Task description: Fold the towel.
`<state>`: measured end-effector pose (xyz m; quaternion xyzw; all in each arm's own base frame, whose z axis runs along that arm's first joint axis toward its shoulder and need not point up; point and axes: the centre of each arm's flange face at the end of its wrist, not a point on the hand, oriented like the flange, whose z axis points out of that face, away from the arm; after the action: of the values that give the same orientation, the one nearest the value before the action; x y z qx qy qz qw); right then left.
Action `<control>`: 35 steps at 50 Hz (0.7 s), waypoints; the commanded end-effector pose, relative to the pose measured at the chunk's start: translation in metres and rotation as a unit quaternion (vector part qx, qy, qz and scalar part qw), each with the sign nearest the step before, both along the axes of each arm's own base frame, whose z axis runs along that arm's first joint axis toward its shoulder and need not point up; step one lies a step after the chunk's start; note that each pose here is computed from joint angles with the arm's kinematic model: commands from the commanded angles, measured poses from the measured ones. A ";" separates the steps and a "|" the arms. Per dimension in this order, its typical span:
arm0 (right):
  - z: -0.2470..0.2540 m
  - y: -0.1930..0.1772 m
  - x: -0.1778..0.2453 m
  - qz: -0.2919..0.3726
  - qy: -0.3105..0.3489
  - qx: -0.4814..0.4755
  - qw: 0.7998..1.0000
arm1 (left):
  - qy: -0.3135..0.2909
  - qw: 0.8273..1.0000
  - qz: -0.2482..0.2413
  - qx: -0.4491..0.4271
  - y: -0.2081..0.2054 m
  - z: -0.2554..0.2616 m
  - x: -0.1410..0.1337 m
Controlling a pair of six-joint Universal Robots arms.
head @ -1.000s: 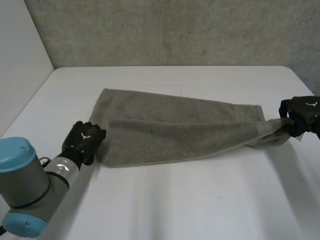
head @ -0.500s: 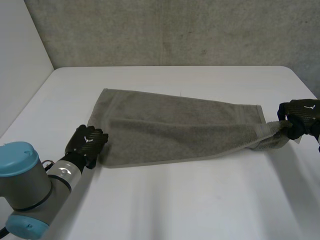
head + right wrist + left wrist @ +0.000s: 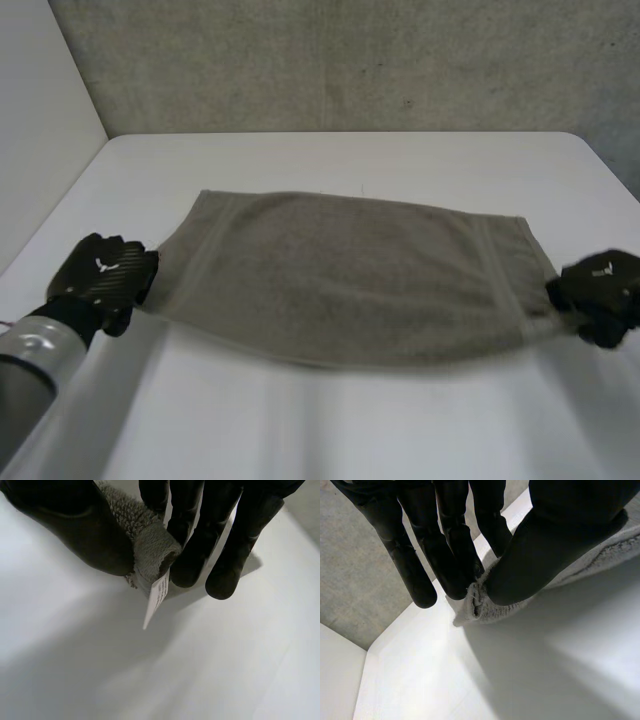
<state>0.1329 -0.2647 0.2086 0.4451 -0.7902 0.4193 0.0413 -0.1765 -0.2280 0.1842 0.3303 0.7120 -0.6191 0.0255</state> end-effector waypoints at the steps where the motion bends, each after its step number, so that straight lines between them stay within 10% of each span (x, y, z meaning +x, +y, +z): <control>1: 0.017 0.020 -0.031 0.043 0.049 0.064 0.996 | 0.040 0.999 -0.002 0.036 0.026 0.022 0.013; 11: 0.048 0.010 -0.033 0.071 -0.053 0.048 0.995 | 0.107 0.992 -0.007 0.073 0.023 0.024 0.013; 21: 0.033 -0.042 -0.017 0.000 -0.137 0.054 0.989 | 0.217 0.975 -0.015 0.046 -0.054 0.023 -0.006; 35: -0.012 -0.118 -0.014 -0.148 -0.213 -0.014 0.966 | 0.221 0.975 0.027 0.005 -0.165 -0.008 -0.063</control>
<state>0.1276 -0.3505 0.2104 0.3037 -0.8323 0.4583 -0.0705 -0.2154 -0.3549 0.1897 0.1666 0.7210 -0.6601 -0.1288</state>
